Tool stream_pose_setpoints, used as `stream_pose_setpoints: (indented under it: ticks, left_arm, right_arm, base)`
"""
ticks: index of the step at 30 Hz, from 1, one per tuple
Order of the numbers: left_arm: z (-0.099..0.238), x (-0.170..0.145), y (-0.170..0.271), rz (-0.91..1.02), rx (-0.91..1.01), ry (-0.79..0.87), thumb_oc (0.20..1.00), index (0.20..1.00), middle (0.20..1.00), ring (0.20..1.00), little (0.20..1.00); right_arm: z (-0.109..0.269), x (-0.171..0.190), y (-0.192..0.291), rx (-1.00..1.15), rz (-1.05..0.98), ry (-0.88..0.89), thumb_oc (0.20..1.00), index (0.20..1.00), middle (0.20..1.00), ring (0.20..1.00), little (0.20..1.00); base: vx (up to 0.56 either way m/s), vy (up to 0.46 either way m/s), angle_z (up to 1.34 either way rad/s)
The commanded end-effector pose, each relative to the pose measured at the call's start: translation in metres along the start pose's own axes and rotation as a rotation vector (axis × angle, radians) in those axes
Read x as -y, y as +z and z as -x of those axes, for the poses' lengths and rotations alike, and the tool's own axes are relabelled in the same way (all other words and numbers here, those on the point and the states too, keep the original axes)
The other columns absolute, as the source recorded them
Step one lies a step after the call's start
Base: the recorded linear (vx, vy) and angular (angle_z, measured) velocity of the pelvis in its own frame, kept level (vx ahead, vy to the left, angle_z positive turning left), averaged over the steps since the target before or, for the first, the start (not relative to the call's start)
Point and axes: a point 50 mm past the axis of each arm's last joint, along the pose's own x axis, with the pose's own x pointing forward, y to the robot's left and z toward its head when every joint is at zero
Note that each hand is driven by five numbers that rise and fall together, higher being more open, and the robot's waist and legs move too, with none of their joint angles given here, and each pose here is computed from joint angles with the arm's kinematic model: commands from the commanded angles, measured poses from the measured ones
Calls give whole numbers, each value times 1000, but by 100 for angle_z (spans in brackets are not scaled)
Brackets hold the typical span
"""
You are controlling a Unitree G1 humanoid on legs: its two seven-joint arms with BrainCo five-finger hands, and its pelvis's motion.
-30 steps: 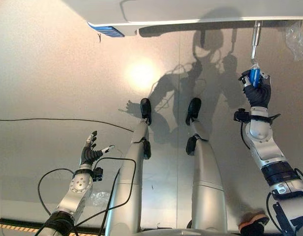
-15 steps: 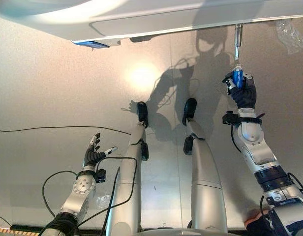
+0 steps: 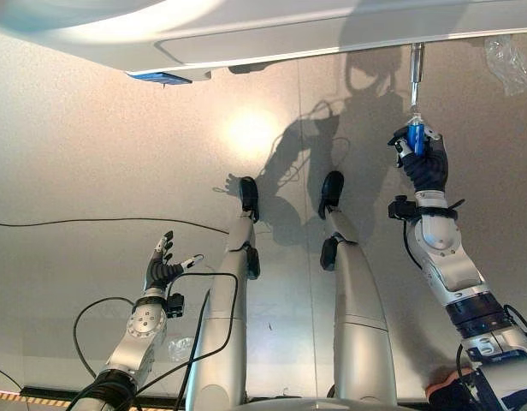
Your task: Raise the hospital bed
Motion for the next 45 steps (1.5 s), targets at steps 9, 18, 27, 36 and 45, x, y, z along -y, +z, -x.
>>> stream_pose_setpoints:
  ticks: [9, 18, 27, 36, 45]
  left_arm:
    - [15, -6, -18, 16, -53, 48, 1000, 1000, 1000, 1000, 1000]
    - [17, -3, -22, 36, -69, 21, 1000, 1000, 1000, 1000, 1000]
    - [18, 2, -25, 38, -88, 4, 1000, 1000, 1000, 1000, 1000]
    - [17, 4, -26, 37, -94, 5, 1000, 1000, 1000, 1000, 1000]
    - [16, 3, -21, 25, -64, 9, 1000, 1000, 1000, 1000, 1000]
  right_arm:
    - [23, 22, 59, 355, -245, -101, 200, 200, 200, 200, 200]
    - [10, 80, 56, 386, -156, -427, 200, 200, 200, 200, 200]
    - [10, 109, 54, 407, -172, -610, 200, 200, 200, 200, 200]
    - [9, 132, 48, 388, -118, -764, 200, 200, 200, 200, 200]
    - [5, 157, 27, 265, -19, -924, 200, 200, 200, 200, 200]
  base:
    - [-14, -3, 1]
    - [-6, -6, 0]
    - [7, -28, 5]
    - [1, -5, 1]
    - [6, -8, 4]
